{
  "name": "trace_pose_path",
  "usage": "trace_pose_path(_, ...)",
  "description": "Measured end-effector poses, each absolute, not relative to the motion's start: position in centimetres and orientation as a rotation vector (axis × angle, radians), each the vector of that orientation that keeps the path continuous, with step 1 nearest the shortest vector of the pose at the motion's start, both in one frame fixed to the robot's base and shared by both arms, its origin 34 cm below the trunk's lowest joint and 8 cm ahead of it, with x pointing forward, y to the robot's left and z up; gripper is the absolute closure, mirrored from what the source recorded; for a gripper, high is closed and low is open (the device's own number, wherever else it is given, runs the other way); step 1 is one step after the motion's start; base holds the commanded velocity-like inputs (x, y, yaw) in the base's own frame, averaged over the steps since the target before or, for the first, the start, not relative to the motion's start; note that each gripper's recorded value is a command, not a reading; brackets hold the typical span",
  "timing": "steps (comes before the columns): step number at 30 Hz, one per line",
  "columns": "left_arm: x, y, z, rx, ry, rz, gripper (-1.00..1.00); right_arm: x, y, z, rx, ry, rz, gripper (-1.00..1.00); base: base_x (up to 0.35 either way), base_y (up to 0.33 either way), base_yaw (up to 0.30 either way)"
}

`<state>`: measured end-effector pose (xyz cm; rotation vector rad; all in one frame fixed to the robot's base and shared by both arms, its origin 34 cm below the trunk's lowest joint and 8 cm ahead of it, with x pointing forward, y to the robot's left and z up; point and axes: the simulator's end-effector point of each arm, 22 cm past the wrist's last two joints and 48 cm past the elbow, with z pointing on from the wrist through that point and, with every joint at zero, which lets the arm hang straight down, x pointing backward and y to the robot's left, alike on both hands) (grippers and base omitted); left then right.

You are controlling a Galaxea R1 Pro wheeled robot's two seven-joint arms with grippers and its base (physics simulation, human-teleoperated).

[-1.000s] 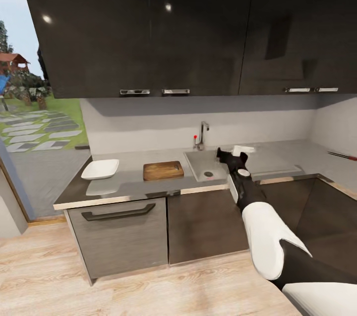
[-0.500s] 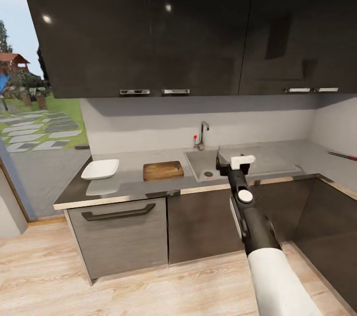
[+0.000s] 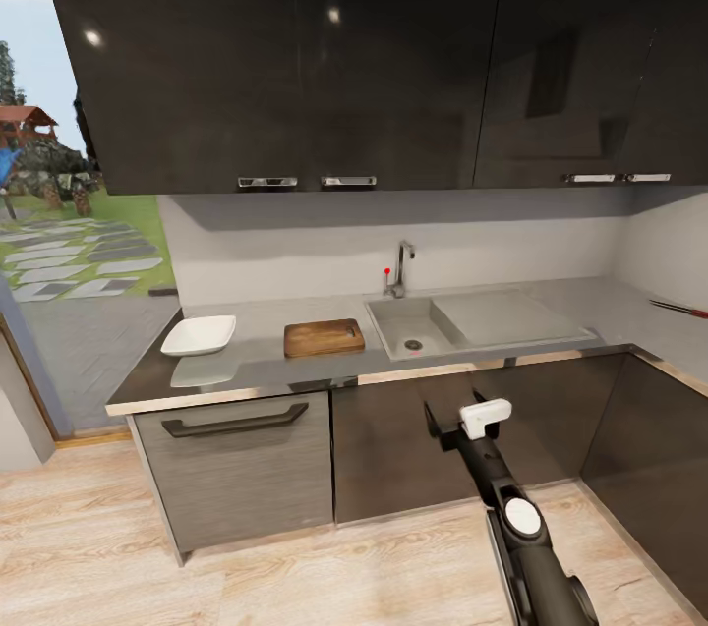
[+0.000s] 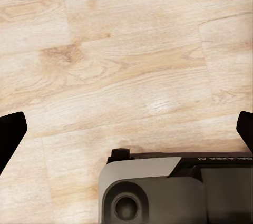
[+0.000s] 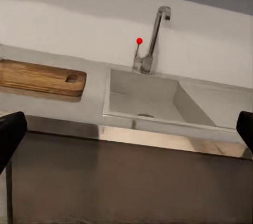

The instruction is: In the kitchen, take the Vidalia onion out of the sink, dice it on the chopping board with the paring knife, put the diced onion into the bowl on the countertop, then place both the paring knife and the chopping board into the sink.

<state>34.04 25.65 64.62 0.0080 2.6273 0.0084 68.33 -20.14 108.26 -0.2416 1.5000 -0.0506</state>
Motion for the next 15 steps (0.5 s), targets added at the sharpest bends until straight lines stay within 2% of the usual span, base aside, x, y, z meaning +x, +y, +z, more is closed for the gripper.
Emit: trace_pose_path(15, 34.2, 26.0, 64.7, 0.007, 2.623, 0.016, -1.00, 62.7, -21.1, 98.5, -0.246, 1.636, -0.013, -1.00, 0.000, 0.000, 0.000)
